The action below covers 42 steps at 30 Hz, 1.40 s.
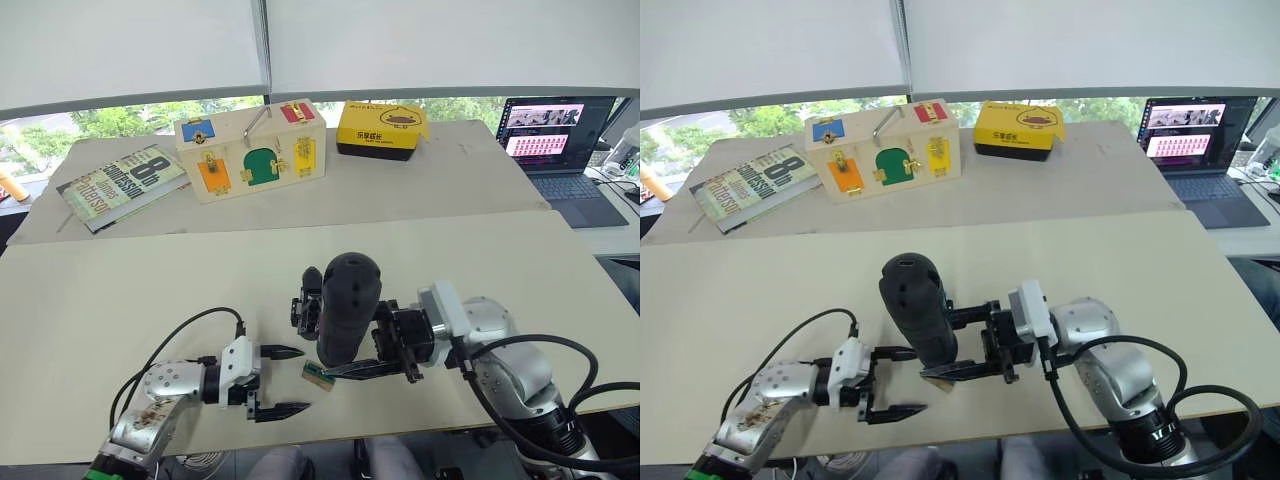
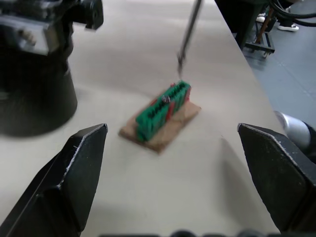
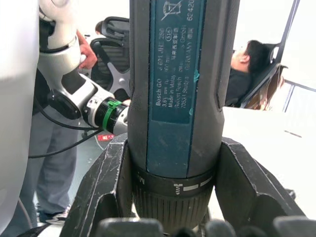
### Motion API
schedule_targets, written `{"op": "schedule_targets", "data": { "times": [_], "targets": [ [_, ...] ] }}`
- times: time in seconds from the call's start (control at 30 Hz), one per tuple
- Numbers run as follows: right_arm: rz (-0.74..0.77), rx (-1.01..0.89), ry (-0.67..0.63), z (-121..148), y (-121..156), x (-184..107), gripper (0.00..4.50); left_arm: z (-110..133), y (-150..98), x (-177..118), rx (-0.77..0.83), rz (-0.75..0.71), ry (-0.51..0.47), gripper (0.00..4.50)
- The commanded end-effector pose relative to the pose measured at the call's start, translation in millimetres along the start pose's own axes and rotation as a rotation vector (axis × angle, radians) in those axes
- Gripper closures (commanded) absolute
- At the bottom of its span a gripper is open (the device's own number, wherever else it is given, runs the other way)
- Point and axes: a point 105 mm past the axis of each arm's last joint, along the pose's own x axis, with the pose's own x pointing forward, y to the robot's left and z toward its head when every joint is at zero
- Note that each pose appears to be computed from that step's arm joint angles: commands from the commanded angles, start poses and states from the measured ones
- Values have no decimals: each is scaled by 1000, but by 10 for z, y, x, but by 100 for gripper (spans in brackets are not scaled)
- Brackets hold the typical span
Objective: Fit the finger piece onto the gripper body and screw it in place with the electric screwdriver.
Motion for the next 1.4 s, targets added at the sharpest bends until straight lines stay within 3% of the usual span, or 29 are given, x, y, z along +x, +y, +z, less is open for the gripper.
{"op": "schedule_targets", "data": {
  "times": [0.03, 0.33, 0.6, 0.9, 1.4],
  "targets": [
    [24, -65, -56, 270, 23, 15, 260, 233, 10, -124, 25, -3, -60, 0],
    [3, -88, -56, 575, -83, -89, 260, 677, 149, -333, 58, 49, -125, 0],
    [-89, -56, -73, 802, -286, -202, 260, 872, 270, -425, 112, 68, -147, 0],
    [-217, 42, -48, 846, -660, -282, 260, 1012, 459, -404, 130, 130, -215, 0],
    [-209, 85, -114, 813, -858, 77, 260, 862, 519, -369, 110, 154, -187, 0]
  ]
}}
